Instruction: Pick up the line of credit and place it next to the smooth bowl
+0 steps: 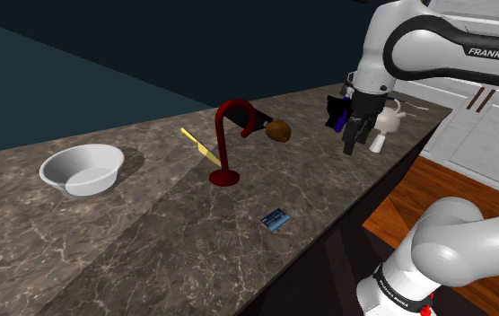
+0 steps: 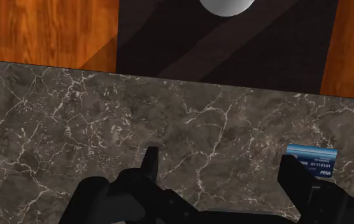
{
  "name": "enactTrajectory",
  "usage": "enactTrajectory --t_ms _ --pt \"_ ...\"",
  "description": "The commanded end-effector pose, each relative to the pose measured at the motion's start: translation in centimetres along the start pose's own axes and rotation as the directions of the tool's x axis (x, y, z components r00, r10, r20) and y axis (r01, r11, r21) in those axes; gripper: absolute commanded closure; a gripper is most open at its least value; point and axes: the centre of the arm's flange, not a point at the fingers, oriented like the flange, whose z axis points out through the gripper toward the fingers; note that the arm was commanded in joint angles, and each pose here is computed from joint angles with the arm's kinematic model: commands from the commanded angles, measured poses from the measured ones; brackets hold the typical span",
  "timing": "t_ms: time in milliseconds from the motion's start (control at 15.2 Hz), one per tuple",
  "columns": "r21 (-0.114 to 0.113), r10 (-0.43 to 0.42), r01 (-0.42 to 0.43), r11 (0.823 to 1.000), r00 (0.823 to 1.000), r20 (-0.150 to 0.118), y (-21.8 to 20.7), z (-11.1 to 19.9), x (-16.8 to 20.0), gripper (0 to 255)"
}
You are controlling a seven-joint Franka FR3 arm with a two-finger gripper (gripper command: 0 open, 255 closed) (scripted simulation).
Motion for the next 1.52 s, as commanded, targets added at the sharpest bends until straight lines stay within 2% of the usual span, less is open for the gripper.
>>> enactTrajectory --t_ms 0,132,198,330,462,528,660,792,990,1188,1452 --pt "0.000 0.000 0.000 1.000 1.000 0.000 0.0 0.0 0.0 0" --pt "0.051 0.134 -0.136 0.989 0.990 0.039 -0.9 2.0 0.3 0" --pt "0.074 0.199 -0.204 0.976 0.978 0.061 -1.4 2.9 0.5 0" --pt "0.116 0.325 -0.337 0.934 0.939 0.109 -2.4 4.8 0.9 0" --pt "0.150 0.441 -0.464 0.873 0.883 0.162 -3.5 6.7 1.4 0" --pt "0.164 0.495 -0.525 0.835 0.848 0.190 -4.0 7.6 1.7 0" --pt "0.186 0.593 -0.638 0.747 0.766 0.248 -5.1 9.4 2.3 0" --pt "0.199 0.676 -0.740 0.643 0.670 0.307 -6.2 11.2 3.0 0" --pt "0.201 0.767 -0.863 0.463 0.504 0.397 -7.8 13.8 4.2 0" --pt "0.182 0.816 -0.948 0.263 0.319 0.483 -9.3 16.4 5.6 0" --pt "0.126 0.809 -0.992 -0.019 0.059 0.584 -11.3 19.7 7.7 0"
